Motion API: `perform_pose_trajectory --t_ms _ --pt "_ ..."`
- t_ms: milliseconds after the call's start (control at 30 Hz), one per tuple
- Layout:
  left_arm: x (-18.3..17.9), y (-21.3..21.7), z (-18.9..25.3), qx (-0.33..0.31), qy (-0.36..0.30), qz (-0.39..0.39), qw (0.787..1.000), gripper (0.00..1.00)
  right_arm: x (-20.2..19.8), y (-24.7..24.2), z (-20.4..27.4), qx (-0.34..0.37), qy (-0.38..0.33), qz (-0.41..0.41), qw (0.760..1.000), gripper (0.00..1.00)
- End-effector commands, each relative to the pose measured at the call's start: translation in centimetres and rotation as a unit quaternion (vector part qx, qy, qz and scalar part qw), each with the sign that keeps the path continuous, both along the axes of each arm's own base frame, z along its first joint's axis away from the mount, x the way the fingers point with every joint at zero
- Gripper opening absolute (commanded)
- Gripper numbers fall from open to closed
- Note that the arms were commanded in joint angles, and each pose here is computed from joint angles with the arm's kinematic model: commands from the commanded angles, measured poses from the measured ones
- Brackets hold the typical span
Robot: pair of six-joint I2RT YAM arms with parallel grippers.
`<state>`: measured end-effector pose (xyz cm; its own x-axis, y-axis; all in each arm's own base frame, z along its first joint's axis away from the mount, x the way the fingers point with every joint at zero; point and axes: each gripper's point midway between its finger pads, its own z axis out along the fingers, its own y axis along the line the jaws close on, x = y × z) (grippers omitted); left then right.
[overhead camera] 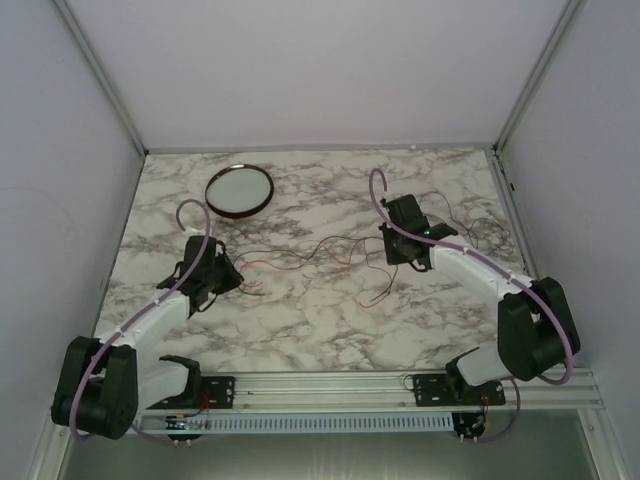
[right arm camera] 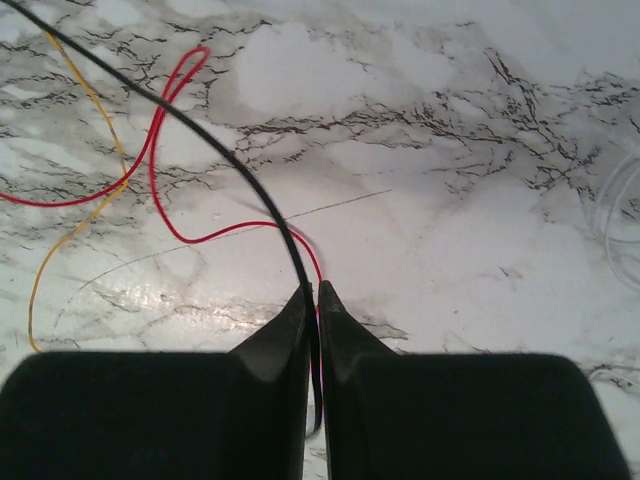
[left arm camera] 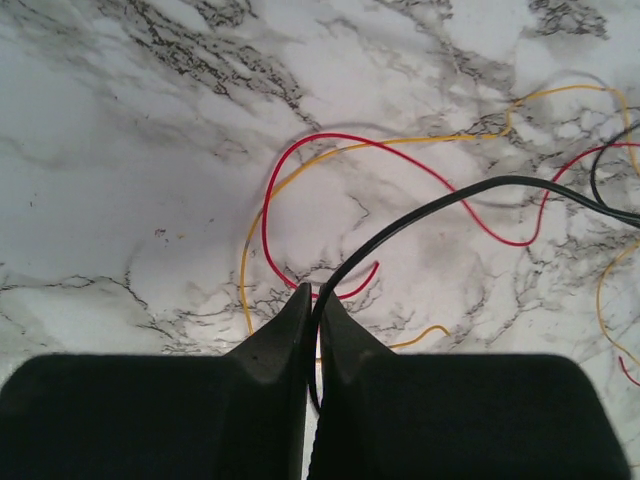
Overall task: Zip-tie the wires
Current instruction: Place the cable at the center of the board.
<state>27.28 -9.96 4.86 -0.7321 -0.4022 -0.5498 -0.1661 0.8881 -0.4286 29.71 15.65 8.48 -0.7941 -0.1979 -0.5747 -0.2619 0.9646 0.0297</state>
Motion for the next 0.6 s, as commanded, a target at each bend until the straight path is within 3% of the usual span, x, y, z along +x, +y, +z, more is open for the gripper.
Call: perform_pose_trajectory --t_ms 0,133,333,467,567 --pt "0.4 0.1 -0.8 -0.005 -0.006 0.010 1.000 0.10 1.1 1.7 1.3 0.033 -0.019 0.008 0.999 0.09" --pt "0.2 0.4 -1.8 0.004 0.008 0.013 1.000 0.23 1.1 1.8 1.4 0.033 -0.018 0.009 0.999 0.26" --pt "0.1 0.9 -1.8 0.017 0.013 0.019 1.000 0.43 1.3 1.0 1.6 0.014 -0.020 -0.004 1.000 0.32" --pt "0.9 2.0 0.4 0.045 -0.006 0.031 0.998 0.62 2.4 -0.1 3.7 -0.002 -0.054 -0.029 0.998 0.41" --pt "2.1 2.3 4.0 0.054 -0.041 0.039 0.997 0.75 3.4 -1.5 5.1 -0.009 -0.087 -0.062 0.994 0.54"
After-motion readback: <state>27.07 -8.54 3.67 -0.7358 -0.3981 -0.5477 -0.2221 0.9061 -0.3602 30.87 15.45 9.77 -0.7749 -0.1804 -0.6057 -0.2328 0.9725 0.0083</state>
